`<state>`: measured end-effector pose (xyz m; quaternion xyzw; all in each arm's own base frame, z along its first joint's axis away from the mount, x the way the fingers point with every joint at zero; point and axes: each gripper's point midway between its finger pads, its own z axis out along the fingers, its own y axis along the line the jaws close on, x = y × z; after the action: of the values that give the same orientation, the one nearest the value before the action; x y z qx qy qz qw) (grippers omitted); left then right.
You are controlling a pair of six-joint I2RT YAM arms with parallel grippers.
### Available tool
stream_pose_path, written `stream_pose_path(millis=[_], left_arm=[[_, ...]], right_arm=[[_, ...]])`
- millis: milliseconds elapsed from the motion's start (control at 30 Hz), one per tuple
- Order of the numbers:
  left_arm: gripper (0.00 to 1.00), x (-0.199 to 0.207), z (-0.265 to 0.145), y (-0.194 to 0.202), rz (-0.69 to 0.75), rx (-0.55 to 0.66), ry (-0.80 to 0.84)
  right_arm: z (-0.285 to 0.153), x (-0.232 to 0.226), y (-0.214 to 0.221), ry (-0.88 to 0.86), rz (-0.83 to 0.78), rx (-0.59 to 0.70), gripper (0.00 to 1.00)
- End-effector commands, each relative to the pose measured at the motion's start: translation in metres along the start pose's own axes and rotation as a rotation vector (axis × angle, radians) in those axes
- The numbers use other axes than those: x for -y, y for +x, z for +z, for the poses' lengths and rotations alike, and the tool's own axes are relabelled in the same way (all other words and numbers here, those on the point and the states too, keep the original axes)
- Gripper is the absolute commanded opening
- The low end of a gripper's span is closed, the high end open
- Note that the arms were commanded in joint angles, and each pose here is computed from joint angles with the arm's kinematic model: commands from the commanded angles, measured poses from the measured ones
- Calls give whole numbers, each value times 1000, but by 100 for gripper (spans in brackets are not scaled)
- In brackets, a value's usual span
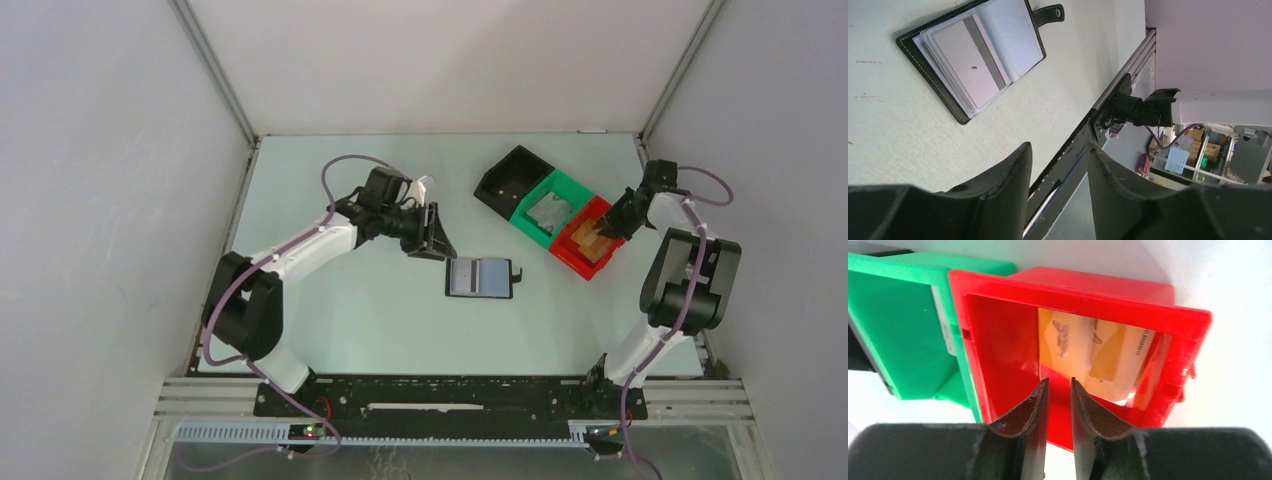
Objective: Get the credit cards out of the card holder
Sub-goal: Place the credit card in the storage box, then reset both arms
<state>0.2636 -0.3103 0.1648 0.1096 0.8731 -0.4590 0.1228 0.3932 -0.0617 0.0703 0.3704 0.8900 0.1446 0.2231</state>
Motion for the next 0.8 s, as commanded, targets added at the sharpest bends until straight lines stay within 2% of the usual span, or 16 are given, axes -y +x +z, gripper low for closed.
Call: stream_pose_path(millis=[0,200,400,533,600,667,767], left_arm=[[49,18,-10,-15,74,24,25],[49,24,-30,-30,97,79,11],[49,28,-71,-51,151,196,-28],[49,25,-117,-69,209,296,-144],[49,28,-143,-78,259,369,-210],[50,35,-168,-83,319,436,-274],[50,41,-204,-89,366,554,-384]], right_arm=[[-20,8,-18,78,18,78,31],[-74,-16,-26,15,-10,203,32],[-153,-79,-7,-153,-250,347,33],[-209,-133,19,-232,-485,466,47],[-231,-149,29,-248,-553,540,55],[-247,-160,38,-275,-582,591,62],[-262,-168,47,-309,-583,641,65]])
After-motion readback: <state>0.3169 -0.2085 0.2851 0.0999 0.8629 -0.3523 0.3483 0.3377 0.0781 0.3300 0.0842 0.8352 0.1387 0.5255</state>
